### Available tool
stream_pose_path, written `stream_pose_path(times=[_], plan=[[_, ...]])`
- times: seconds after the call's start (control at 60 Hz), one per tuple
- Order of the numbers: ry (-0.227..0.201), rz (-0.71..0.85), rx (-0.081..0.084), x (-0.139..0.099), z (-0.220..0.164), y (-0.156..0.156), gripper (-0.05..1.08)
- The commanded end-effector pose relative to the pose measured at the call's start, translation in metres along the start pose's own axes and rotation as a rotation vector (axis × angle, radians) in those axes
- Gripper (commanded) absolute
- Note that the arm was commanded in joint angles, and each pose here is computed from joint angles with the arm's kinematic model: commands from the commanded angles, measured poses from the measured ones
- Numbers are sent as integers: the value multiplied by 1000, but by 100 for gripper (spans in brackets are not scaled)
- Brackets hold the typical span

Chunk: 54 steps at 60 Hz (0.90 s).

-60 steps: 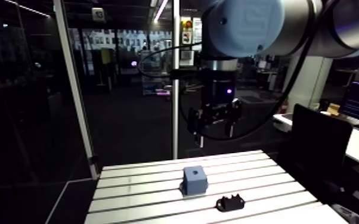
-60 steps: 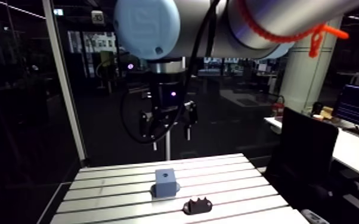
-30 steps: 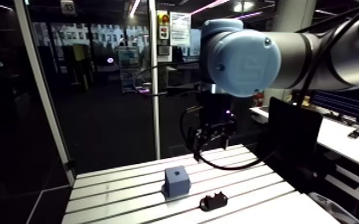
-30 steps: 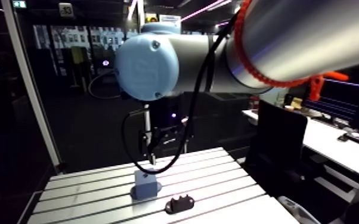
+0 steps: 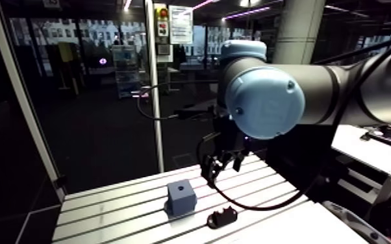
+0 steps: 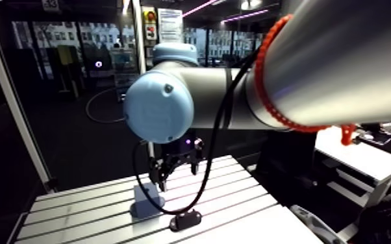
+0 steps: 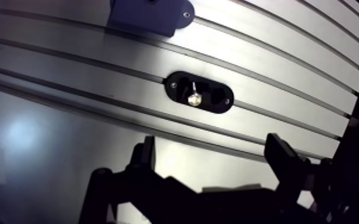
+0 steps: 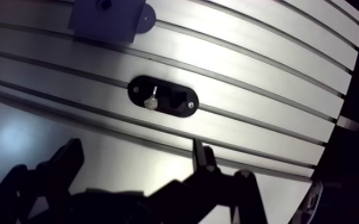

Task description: Pick up the M10 bolt and insert it into the hex recess until seated.

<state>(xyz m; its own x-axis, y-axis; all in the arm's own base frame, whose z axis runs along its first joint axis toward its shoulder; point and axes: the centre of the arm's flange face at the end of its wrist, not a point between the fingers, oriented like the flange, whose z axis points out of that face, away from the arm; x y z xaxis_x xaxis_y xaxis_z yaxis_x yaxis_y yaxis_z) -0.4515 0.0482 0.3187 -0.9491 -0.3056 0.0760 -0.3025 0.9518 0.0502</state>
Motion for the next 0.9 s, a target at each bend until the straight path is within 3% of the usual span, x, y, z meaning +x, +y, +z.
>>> stream_pose_path(times=[0.017,0.183,0.283,0.433,0.783,0.9], plan=[[17,-25,4,-1,19,-1,4],[17,-22,4,0,32,1,12],[22,-15,-1,0,38,5,25],[28,-5,-7,-3,41,8,26],[8,26,14,-7,61,4,38],[13,33,10,-6,62,4,40]])
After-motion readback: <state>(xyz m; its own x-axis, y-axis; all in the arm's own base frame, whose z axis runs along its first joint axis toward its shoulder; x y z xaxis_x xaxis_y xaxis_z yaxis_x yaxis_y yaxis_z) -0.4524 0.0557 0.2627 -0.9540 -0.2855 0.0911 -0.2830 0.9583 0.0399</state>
